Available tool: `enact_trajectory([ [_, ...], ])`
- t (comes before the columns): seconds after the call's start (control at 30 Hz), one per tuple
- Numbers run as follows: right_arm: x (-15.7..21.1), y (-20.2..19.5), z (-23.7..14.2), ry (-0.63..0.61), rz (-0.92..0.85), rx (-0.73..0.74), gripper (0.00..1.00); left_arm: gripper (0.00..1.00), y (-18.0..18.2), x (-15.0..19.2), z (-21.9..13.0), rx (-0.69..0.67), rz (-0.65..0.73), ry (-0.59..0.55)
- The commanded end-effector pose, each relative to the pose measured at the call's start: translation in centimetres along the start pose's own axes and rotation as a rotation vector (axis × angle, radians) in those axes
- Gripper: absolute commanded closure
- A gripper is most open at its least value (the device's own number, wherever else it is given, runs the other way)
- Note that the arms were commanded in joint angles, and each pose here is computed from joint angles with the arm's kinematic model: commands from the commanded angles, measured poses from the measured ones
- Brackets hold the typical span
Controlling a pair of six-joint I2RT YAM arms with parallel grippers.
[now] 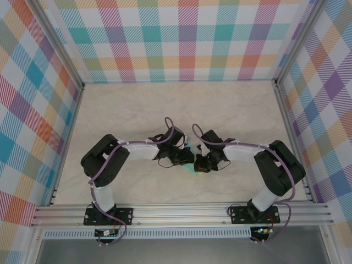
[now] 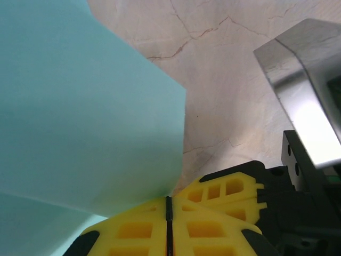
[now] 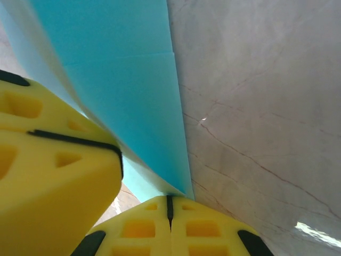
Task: Fold a paper plane with a square sheet of paper (fold left side to right side)
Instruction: Fourth fold the wing at the center of the table.
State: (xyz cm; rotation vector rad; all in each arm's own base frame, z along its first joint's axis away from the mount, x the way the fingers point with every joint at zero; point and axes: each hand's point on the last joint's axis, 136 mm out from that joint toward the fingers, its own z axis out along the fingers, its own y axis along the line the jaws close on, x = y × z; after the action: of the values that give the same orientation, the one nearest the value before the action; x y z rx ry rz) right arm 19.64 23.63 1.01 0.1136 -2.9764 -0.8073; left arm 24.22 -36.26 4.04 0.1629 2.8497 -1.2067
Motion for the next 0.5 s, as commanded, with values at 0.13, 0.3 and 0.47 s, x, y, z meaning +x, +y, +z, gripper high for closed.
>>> enact_trajectory([
  [0.13, 3.3, -5.9, 1.2, 0.103, 0.066, 0.235, 1.0, 0.92, 0.1, -0.1, 1.1, -0.014, 0.018, 0.003],
  [0.3, 3.5, -6.0, 1.2, 0.107, 0.066, 0.242, 1.0, 0.92, 0.7, -0.4, 1.8, -0.024, 0.03, 0.002],
  [0.47, 3.5, -6.2, 1.1, 0.108, 0.064, 0.25, 1.0, 0.92, 1.1, -0.8, 2.1, -0.029, 0.041, -0.007],
])
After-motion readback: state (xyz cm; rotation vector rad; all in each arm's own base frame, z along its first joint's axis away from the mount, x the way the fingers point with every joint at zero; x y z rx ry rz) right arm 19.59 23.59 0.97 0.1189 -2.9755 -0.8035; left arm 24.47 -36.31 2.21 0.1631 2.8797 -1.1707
